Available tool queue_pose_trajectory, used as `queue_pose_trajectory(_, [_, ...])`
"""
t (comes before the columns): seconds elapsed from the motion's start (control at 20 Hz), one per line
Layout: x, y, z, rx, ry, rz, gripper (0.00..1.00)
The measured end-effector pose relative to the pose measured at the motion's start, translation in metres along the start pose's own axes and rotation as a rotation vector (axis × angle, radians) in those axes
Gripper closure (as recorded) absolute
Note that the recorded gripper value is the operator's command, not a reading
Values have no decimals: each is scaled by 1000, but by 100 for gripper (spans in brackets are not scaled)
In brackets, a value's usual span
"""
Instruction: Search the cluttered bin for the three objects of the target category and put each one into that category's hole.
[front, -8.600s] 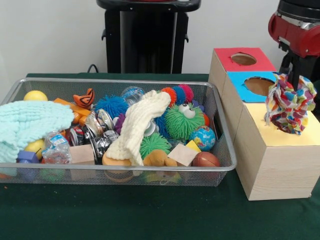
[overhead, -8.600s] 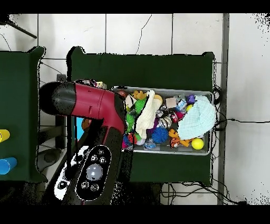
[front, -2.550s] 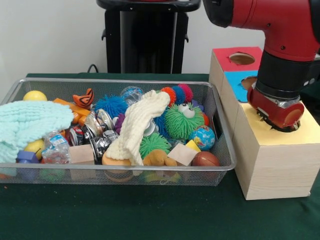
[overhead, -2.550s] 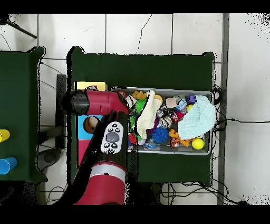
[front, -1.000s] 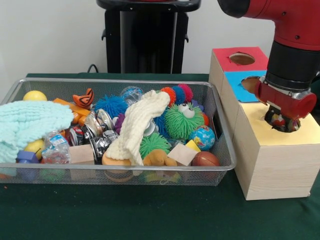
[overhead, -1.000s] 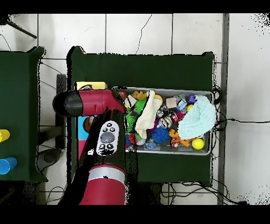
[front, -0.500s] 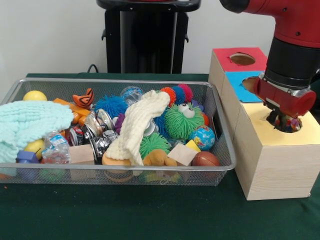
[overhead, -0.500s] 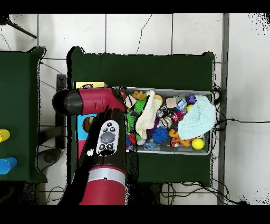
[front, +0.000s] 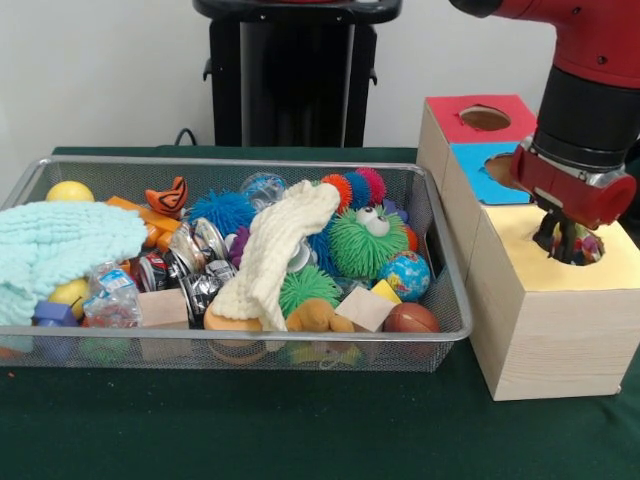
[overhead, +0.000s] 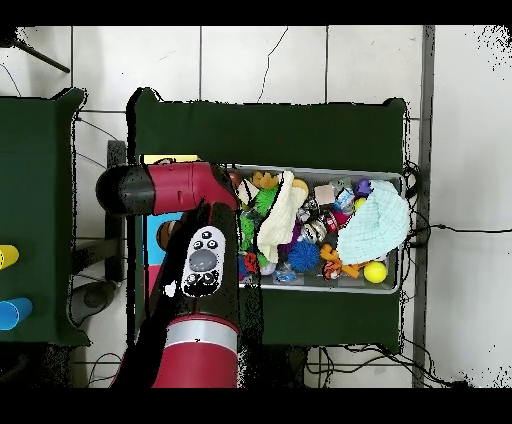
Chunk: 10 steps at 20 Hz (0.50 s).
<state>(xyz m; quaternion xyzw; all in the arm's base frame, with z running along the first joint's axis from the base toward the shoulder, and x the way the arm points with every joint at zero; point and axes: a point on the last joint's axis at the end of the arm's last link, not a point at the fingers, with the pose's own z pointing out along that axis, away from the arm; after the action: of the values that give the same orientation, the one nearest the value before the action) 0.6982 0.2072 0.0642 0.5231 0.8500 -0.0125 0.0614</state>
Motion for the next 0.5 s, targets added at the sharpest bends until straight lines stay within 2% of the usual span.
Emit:
queue_pose_trajectory(0.25, [-3,2,-25,27,14,3,100])
queue_pose_trajectory(0.5, [-12,10,-66,35,21,11,100])
